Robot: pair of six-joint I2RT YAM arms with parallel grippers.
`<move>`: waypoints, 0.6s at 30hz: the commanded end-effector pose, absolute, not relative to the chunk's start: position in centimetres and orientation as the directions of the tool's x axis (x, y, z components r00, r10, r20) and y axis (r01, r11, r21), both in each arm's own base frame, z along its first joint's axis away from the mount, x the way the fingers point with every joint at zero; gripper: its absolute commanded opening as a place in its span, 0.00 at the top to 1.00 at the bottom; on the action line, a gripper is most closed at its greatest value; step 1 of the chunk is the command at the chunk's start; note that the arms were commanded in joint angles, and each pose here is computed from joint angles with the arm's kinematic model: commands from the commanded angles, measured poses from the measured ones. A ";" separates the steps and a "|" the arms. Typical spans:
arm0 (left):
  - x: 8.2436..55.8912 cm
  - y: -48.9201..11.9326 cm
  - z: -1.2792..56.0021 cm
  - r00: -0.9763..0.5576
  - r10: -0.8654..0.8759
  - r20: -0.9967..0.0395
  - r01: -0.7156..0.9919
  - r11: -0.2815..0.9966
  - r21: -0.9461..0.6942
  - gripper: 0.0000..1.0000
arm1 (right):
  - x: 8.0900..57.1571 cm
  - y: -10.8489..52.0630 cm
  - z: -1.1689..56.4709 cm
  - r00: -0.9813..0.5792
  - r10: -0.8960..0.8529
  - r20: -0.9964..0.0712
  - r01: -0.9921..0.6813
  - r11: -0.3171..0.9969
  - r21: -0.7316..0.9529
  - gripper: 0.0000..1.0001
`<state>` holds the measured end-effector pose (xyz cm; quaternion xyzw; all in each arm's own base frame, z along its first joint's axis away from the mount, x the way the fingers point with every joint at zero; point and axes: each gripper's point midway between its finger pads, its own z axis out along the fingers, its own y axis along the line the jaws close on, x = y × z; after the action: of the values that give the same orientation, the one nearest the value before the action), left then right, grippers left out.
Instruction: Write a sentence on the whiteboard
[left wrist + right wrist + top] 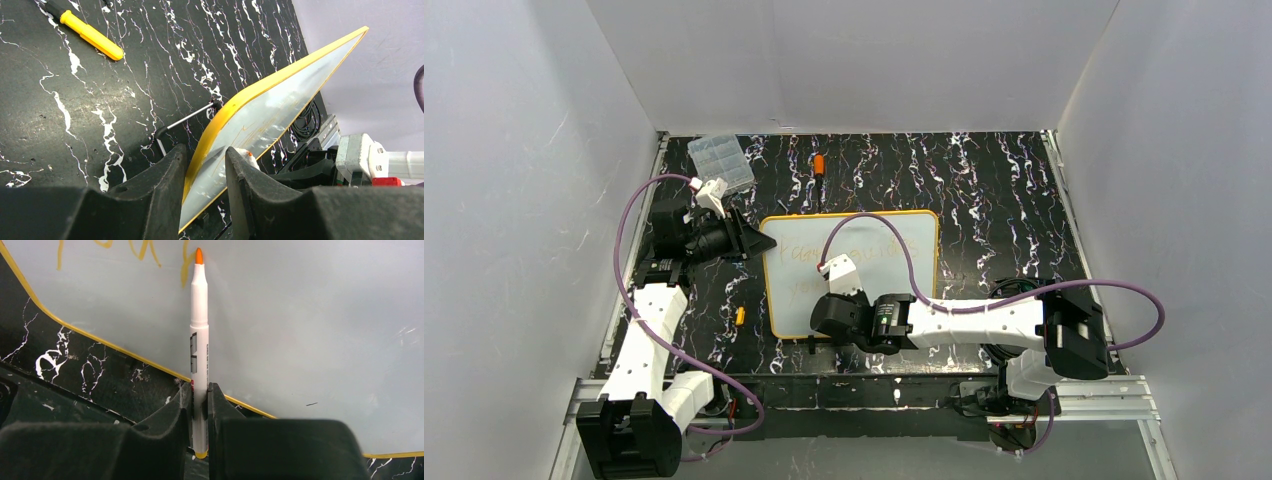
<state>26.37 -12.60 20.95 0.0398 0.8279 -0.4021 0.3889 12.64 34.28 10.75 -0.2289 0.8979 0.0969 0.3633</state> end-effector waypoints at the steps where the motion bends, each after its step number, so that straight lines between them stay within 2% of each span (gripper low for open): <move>1: 25.7 -13.0 21.7 -0.684 -0.234 -0.691 0.412 0.658 -0.630 0.68 | 14.2 34.1 12.3 -0.614 -0.291 -0.734 -0.436 0.900 0.008 0.99; 18: 25.7 -12.9 21.6 -0.682 -0.233 -0.693 0.411 0.661 -0.627 0.68 | 13.7 33.5 11.7 -0.631 -0.297 -0.717 -0.441 0.898 0.016 0.99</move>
<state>26.37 -12.60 20.99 0.0401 0.8277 -0.4021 0.3894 12.86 33.85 10.55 -0.2200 0.9010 0.0941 0.3620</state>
